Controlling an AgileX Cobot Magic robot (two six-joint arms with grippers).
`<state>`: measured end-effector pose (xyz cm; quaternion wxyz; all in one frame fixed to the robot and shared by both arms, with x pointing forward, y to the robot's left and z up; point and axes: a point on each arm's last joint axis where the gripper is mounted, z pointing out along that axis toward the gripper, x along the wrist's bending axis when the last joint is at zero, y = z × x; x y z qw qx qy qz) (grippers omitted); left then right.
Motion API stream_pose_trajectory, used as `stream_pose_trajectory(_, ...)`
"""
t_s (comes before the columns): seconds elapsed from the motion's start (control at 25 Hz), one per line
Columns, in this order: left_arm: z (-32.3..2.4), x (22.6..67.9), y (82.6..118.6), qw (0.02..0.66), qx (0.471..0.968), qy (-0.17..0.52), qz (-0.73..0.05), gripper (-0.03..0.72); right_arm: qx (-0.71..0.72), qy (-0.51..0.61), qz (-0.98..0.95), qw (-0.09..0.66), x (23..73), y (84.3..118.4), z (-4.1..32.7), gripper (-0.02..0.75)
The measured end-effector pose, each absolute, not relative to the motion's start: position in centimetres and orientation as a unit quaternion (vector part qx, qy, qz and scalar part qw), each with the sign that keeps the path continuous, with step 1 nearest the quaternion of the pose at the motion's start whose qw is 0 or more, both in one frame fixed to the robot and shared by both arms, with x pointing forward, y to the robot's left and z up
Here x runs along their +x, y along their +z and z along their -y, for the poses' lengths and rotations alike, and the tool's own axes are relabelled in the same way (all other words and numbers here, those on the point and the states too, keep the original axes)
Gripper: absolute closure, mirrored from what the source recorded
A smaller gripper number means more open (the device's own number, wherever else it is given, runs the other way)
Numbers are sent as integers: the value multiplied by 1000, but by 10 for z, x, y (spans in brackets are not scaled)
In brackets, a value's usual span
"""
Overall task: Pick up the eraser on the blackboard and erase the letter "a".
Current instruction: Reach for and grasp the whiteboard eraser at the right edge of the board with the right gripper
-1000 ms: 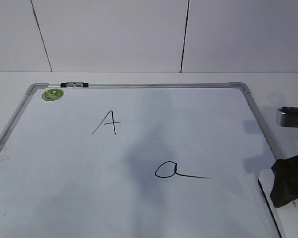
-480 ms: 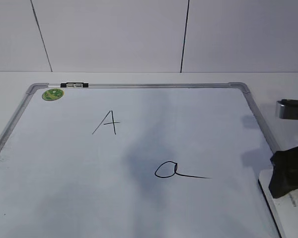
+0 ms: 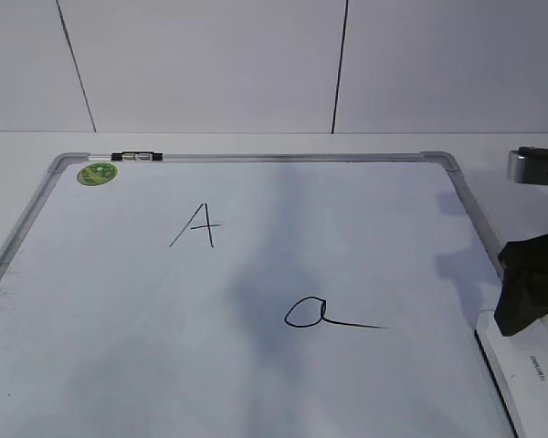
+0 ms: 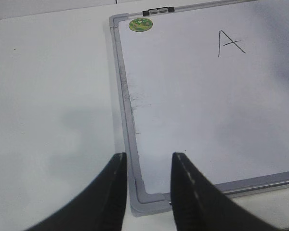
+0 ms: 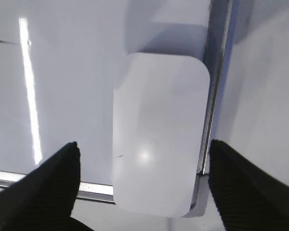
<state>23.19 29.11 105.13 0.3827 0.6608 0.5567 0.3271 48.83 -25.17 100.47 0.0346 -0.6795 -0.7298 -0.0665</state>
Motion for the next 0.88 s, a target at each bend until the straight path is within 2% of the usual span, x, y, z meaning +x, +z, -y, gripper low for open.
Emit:
stream_pose_trajectory(0.32, -291, 232, 1051, 383, 661, 327, -557, 449, -677, -55, 733, 27, 488, 1004, 254, 96)
stream_pose_trajectory(0.68, -291, 232, 1051, 383, 661, 327, -557, 449, -676, -63, 734, 12, 491, 1004, 255, 178)
stream_pose_trajectory(0.76, -291, 232, 1051, 383, 661, 327, -557, 449, -676, -65, 734, 11, 491, 1004, 255, 172)
stream_pose_trajectory(0.88, -291, 232, 1051, 383, 661, 327, -557, 449, -676, -65, 734, 10, 491, 1004, 255, 94)
